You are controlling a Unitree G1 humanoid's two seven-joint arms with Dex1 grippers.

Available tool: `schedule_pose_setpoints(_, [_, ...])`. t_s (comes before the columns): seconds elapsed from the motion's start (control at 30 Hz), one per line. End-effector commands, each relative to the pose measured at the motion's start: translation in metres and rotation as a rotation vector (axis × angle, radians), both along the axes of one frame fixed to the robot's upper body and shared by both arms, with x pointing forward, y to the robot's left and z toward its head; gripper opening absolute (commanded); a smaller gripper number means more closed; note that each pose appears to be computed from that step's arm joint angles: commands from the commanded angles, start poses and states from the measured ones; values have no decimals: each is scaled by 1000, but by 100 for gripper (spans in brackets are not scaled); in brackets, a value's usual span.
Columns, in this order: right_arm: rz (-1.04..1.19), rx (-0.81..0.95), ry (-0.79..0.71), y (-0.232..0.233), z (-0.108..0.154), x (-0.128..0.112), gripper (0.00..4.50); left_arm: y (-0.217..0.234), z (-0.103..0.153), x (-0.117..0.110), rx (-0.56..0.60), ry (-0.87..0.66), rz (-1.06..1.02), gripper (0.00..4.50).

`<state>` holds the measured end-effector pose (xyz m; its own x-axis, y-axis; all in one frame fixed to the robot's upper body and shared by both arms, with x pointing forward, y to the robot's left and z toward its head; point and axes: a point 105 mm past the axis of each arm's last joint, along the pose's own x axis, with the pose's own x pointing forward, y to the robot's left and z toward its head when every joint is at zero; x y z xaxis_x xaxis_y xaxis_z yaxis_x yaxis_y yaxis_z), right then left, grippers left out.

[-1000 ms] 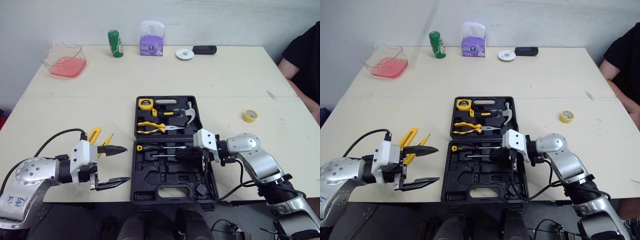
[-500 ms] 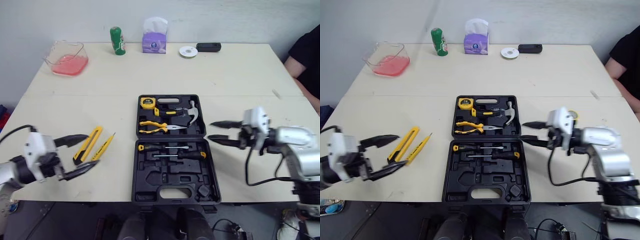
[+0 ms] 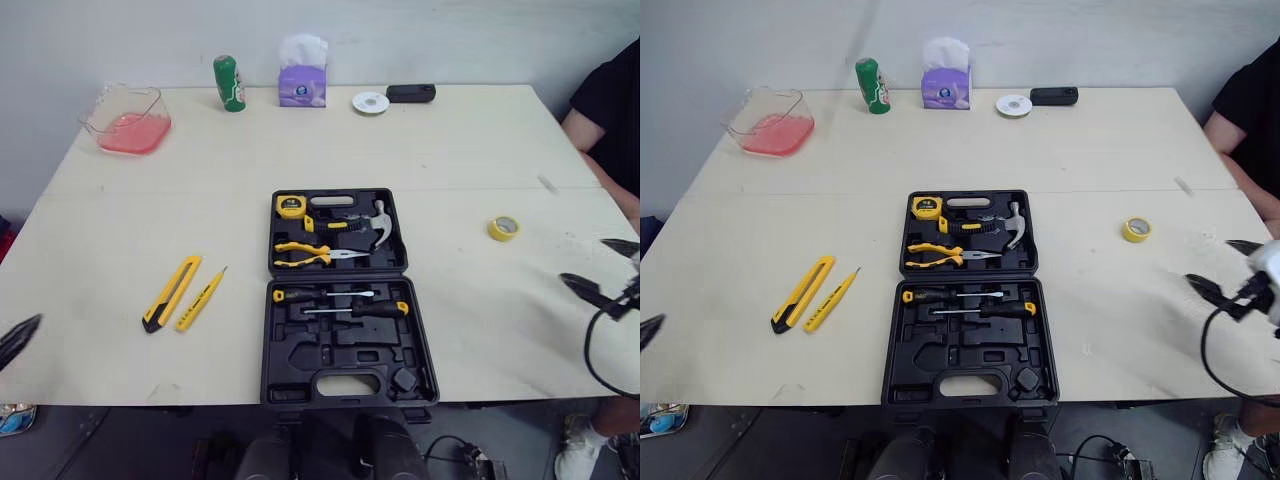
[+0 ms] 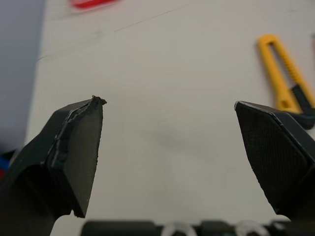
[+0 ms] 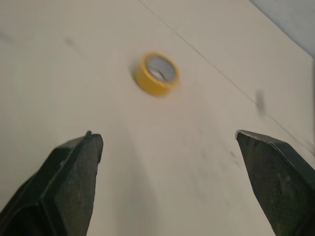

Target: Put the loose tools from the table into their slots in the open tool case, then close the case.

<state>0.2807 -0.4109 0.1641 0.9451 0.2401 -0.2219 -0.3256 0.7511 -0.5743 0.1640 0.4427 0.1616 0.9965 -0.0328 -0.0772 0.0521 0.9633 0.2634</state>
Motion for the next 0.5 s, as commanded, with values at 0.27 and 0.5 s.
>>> schedule_pose_setpoints(0.27, [76,32,-14,6,-6,-2,447,9,7,-8,67,-2,10,450])
schedule_pose_setpoints(0.5, [226,154,-7,42,-4,20,447,-9,13,9,55,11,-98,450])
